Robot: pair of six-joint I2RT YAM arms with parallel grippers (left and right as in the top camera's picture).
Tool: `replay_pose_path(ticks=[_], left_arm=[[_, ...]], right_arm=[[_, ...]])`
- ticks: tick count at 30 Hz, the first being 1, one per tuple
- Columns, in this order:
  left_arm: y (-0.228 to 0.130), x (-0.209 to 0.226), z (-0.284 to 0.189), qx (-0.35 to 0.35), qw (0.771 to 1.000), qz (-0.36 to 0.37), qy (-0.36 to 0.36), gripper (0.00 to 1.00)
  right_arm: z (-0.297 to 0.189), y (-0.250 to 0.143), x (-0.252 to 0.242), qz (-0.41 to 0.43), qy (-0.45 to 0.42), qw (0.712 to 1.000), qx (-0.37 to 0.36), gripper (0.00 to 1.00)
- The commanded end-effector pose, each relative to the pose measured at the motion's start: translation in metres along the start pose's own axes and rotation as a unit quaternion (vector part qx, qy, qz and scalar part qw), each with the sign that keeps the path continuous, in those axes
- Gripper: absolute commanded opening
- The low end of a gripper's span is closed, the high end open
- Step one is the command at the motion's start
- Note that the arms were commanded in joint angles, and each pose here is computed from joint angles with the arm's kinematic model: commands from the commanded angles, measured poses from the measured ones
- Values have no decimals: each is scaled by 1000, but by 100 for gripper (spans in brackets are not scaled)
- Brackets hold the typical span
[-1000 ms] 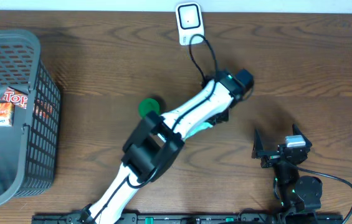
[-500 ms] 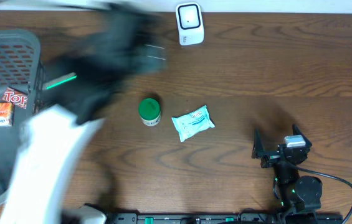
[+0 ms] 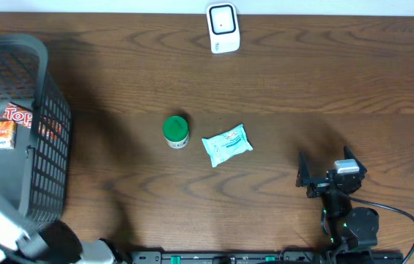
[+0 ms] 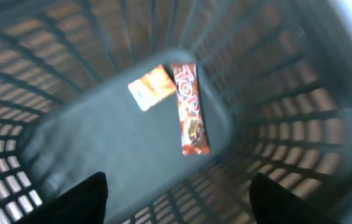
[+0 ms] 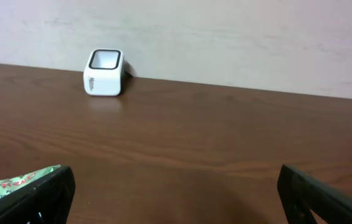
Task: Scan the item barcode
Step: 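Reach into the basket and grasp the orange Kleenex tissue pack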
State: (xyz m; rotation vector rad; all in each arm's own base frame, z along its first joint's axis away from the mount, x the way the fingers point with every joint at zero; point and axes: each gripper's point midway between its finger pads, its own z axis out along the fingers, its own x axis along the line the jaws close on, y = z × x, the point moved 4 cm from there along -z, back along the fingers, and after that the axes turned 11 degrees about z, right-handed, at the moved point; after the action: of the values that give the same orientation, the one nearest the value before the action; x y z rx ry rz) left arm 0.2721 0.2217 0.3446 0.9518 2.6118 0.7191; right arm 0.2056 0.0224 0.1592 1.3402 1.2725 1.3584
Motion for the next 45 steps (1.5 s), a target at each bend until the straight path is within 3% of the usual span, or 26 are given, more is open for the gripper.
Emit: replay_pose_path(ticks=[1, 6, 12, 16, 30, 41, 42, 45], left_arm=[[-3, -5, 39, 33, 995, 95, -7, 71], [-8, 11, 81, 39, 987, 147, 55, 72], [-9, 13, 132, 13, 967, 248, 58, 81], [-18, 14, 161, 30, 955, 291, 56, 81], [-38, 46, 251, 95, 953, 280, 63, 82], [-83, 53, 310, 180, 935, 303, 44, 82], [-87, 53, 312, 186, 934, 303, 42, 81], [-91, 51, 315, 191, 935, 296, 30, 57]], right_arm=[[0, -1, -1, 8, -3, 1000, 2, 99], [0, -1, -1, 8, -3, 1000, 2, 99], [0, -1, -1, 8, -3, 1000, 2, 99], [0, -1, -1, 8, -3, 1000, 2, 99], [0, -1, -1, 8, -3, 1000, 2, 99], [0, -1, -1, 8, -3, 1000, 2, 99], [0, -1, -1, 8, -3, 1000, 2, 99], [0, -1, -1, 8, -3, 1000, 2, 99]])
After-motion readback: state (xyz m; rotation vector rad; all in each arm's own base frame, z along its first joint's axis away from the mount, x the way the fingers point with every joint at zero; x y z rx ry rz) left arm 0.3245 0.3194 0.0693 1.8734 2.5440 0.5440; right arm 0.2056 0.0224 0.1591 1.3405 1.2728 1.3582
